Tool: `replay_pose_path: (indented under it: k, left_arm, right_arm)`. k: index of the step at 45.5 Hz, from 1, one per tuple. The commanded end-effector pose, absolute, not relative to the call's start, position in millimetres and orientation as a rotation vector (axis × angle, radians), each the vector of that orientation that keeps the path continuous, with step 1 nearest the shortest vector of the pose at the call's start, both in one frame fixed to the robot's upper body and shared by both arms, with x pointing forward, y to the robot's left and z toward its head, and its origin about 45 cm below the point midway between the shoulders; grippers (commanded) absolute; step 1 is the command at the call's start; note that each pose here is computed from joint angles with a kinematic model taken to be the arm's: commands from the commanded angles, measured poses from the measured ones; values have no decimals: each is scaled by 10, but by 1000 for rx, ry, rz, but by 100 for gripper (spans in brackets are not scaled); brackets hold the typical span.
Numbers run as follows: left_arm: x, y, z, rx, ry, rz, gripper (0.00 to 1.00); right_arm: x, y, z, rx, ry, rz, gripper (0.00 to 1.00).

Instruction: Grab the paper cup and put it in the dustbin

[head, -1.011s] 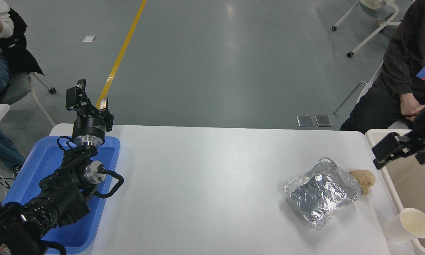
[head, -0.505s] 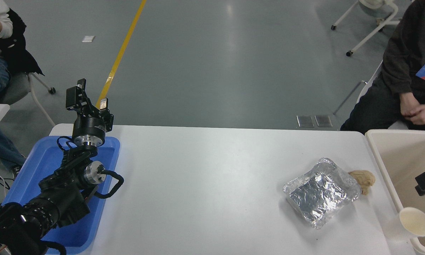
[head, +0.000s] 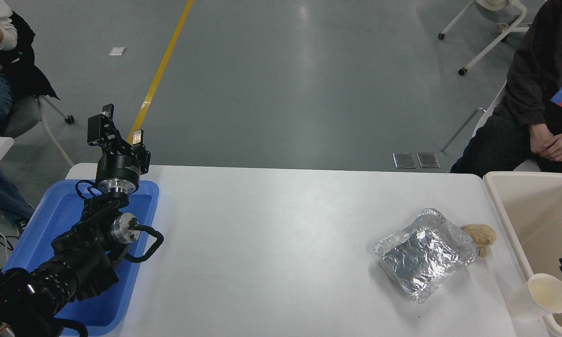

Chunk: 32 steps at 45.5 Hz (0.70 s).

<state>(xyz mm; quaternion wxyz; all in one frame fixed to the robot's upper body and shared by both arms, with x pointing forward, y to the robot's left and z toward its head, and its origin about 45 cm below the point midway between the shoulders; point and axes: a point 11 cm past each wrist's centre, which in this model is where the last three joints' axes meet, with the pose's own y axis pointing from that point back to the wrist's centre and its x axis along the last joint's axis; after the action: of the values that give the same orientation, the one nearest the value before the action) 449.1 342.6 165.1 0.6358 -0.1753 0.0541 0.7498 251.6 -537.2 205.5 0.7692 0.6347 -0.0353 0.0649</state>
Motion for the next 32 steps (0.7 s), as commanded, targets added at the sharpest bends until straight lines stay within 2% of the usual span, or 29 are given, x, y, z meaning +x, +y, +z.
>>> replay_pose_path:
  k: [1, 29, 32]
  left_arm:
    - [4489, 3427, 1649, -400, 124, 1713, 100]
    - [4489, 3427, 1649, -400, 124, 1713, 100]
    - [4489, 3427, 1649, -400, 124, 1713, 100]
  right_arm:
    - [2412, -5415, 1794, 1392, -91, 131, 100]
    - [2393, -5428, 1364, 1394, -132, 170, 100]
    - [2404, -5423, 1328, 1394, -136, 182, 97]
